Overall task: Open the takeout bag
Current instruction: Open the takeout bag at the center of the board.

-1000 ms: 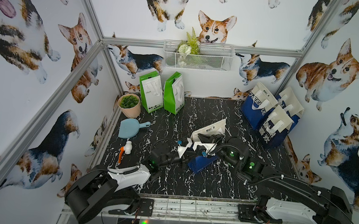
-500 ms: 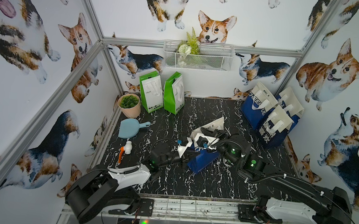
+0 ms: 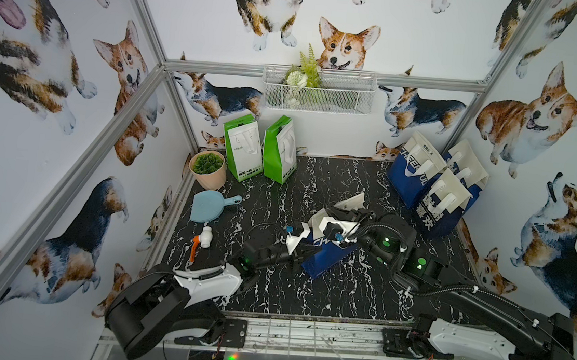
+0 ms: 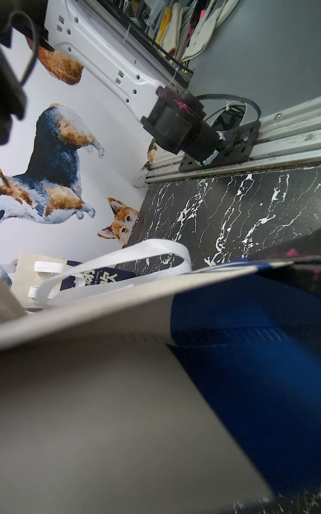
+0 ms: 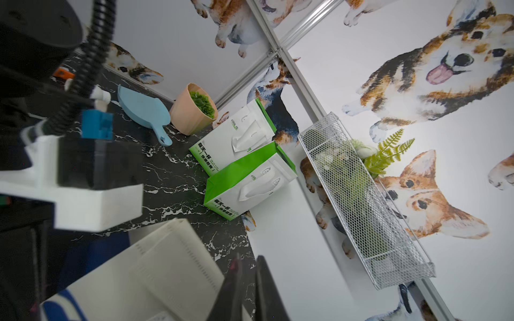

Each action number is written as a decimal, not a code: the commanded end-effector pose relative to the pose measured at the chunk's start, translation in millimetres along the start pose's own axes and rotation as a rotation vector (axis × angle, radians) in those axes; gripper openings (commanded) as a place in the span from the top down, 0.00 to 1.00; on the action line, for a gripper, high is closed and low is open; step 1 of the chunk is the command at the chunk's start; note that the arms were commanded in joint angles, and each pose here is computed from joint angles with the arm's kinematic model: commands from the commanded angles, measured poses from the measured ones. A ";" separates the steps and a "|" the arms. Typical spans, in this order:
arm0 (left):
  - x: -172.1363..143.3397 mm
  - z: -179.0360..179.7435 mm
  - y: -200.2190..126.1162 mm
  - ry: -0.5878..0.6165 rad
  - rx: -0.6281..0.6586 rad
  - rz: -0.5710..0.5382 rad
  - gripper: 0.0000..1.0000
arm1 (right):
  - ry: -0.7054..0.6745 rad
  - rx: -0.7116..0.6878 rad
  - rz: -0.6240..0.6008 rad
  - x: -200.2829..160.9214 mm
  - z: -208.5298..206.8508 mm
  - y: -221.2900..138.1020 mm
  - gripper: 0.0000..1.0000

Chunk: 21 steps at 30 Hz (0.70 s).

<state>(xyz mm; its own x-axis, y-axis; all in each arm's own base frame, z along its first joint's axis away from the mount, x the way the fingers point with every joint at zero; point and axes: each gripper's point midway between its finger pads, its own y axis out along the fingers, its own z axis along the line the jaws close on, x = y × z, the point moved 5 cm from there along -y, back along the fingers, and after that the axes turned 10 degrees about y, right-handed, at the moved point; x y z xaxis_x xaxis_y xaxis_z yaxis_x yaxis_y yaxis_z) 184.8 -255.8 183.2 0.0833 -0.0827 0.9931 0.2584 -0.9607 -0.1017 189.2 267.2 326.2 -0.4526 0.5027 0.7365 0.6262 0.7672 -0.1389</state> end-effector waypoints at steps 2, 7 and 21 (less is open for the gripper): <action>13.2 -1.7 0.2 0.044 -0.010 -0.055 1.00 | -0.052 0.180 -0.004 -16.8 36.3 -4.9 0.55; 12.9 -1.7 0.6 0.046 -0.011 -0.054 1.00 | -0.094 0.125 -0.022 -24.2 42.2 4.0 0.51; 13.3 -1.6 0.9 0.046 -0.012 -0.050 1.00 | -0.133 -0.052 -0.085 -13.1 20.1 9.9 0.55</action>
<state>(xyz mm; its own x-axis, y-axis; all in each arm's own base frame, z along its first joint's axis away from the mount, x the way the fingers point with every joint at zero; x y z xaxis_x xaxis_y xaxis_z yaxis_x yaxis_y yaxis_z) 184.5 -256.2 183.3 0.0828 -0.0827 0.9931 0.2588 -0.9606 -0.1016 184.8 274.7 284.2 -0.5447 0.5143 0.6624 0.5923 0.7951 -0.1302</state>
